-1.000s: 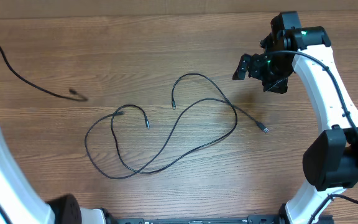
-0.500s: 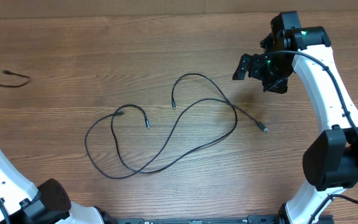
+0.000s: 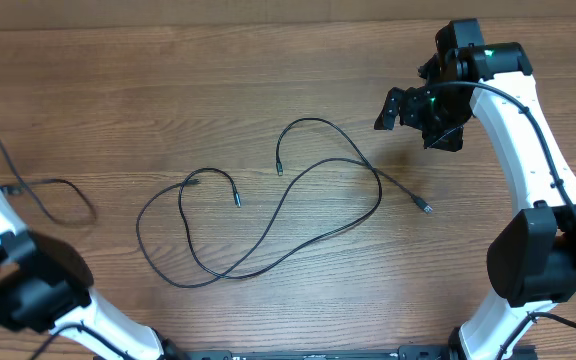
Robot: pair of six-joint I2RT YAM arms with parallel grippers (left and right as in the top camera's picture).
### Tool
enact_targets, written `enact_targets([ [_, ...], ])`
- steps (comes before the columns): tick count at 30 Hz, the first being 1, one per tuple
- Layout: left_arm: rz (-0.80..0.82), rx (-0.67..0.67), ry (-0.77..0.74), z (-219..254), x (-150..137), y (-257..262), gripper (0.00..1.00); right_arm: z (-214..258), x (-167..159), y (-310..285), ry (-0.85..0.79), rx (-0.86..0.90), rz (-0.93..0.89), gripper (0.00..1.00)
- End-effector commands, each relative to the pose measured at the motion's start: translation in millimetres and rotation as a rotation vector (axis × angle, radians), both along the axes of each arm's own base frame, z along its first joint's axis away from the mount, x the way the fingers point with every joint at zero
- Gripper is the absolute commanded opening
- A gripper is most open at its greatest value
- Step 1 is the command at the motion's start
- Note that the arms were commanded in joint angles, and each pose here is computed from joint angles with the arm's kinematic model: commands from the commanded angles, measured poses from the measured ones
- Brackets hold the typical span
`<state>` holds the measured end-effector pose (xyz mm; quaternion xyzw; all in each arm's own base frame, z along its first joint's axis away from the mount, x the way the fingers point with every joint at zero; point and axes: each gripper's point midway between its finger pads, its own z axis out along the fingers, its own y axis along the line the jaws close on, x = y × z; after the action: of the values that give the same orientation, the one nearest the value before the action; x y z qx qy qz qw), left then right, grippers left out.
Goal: Untangle cables
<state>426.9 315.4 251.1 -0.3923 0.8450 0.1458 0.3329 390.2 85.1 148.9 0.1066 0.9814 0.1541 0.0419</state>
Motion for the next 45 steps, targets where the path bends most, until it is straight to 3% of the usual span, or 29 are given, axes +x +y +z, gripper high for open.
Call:
enact_targets([
  [1, 0.003, -0.070, 0.034, -32, 7, -2, 0.44, -2, 0, 2, 0.003, 0.003, 0.012, 1.00],
  [4, -0.004, -0.088, 0.045, -43, 10, -3, 0.61, -2, 0, 2, 0.003, 0.003, 0.012, 1.00],
  [7, -0.005, -0.064, 0.013, -31, 14, -1, 0.71, -2, 0, 2, 0.003, 0.003, 0.012, 1.00],
  [12, 0.002, -0.019, -0.088, 20, 8, -6, 0.71, -2, 0, 2, 0.001, 0.003, 0.012, 1.00],
  [14, -0.030, -0.021, -0.150, 48, 5, -20, 0.66, -2, 1, 2, -0.001, 0.004, 0.012, 1.00],
  [19, -0.296, -0.191, -0.305, 107, -5, -109, 0.53, -1, 3, 3, -0.008, 0.004, 0.012, 1.00],
  [23, -0.466, -0.280, -0.273, 121, -23, -185, 0.54, -1, 4, 3, -0.012, 0.005, 0.012, 1.00],
  [35, -1.104, -0.254, 0.117, 67, -64, -388, 0.56, -4, 0, -14, 0.013, -0.038, -0.021, 1.00],
  [45, -1.584, -0.187, 0.314, -29, -101, -513, 0.60, -4, 4, -78, 0.024, -0.036, -0.186, 1.00],
])
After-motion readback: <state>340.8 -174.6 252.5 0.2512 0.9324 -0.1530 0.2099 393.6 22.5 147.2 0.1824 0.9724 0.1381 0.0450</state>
